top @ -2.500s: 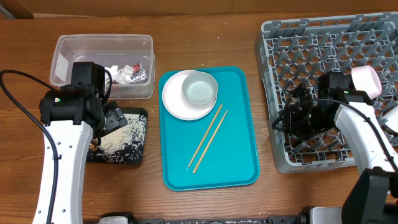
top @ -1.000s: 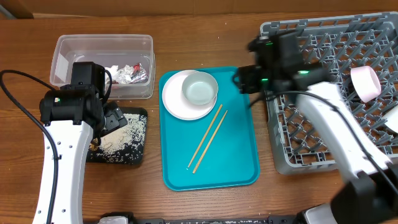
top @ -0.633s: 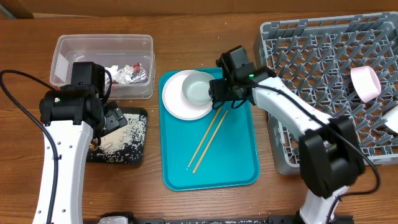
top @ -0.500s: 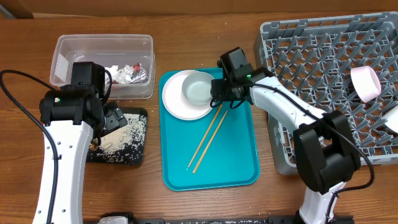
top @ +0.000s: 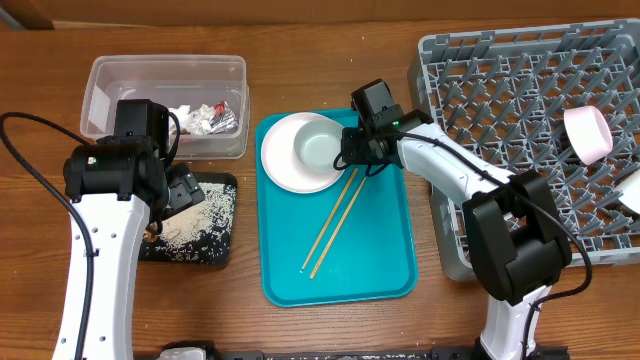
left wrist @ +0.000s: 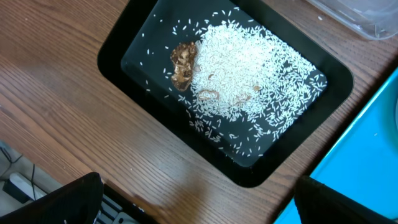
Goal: Sort waste into correct bins and load items into the dishwasher
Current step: 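Reach the right gripper to the small white bowl on the plate, then grasp the white bowl and place it in the dish rack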
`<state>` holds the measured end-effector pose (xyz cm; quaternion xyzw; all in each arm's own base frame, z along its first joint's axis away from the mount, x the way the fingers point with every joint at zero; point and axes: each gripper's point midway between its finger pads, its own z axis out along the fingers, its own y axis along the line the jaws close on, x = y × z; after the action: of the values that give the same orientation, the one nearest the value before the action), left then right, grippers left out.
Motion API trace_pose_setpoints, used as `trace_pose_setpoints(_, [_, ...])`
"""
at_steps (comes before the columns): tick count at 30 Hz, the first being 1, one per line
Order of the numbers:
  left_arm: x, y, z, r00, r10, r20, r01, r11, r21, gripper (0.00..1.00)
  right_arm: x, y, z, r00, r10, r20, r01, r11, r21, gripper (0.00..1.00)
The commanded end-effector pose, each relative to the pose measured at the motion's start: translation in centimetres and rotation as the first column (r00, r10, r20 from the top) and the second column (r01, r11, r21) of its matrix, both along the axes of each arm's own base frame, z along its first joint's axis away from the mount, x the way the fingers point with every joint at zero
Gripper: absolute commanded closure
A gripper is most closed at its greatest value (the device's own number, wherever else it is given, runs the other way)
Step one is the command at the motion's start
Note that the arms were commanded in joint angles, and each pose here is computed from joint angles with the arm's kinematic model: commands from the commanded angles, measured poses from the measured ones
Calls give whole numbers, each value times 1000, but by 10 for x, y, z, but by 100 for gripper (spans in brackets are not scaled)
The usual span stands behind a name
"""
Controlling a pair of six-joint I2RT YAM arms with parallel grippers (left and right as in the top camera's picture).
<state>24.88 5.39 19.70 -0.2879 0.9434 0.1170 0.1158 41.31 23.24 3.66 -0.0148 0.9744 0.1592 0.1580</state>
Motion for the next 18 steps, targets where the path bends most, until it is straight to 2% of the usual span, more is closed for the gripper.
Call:
trace_pose_setpoints(1, [0, 1, 1, 1000, 10, 6, -10, 1000, -2, 0, 1, 0, 0, 1000, -7, -2, 7, 1000, 6, 82])
trace_pose_setpoints(5, [0, 1, 1, 1000, 10, 6, -10, 1000, -2, 0, 1, 0, 1, 1000, -7, -4, 7, 1000, 5, 91])
trace_pose_setpoints(8, [0, 1, 1, 1000, 10, 6, -10, 1000, -2, 0, 1, -4, 8, 1000, -10, -8, 10, 1000, 0, 92])
trace_pose_setpoints(10, [0, 1, 1, 1000, 11, 6, -11, 1000, -2, 0, 5, -9, 23, 1000, 8, 10, -8, 1000, -7, 96])
trace_pose_setpoints(13, [0, 1, 1, 1000, 10, 6, -10, 1000, -2, 0, 11, -13, 50, 997, 38, 62, -37, 999, -6, 96])
trace_pose_setpoints(18, [0, 1, 1, 1000, 10, 6, -10, 1000, -2, 0, 24, -21, 109, 972, 96, 214, -97, 995, -7, 96])
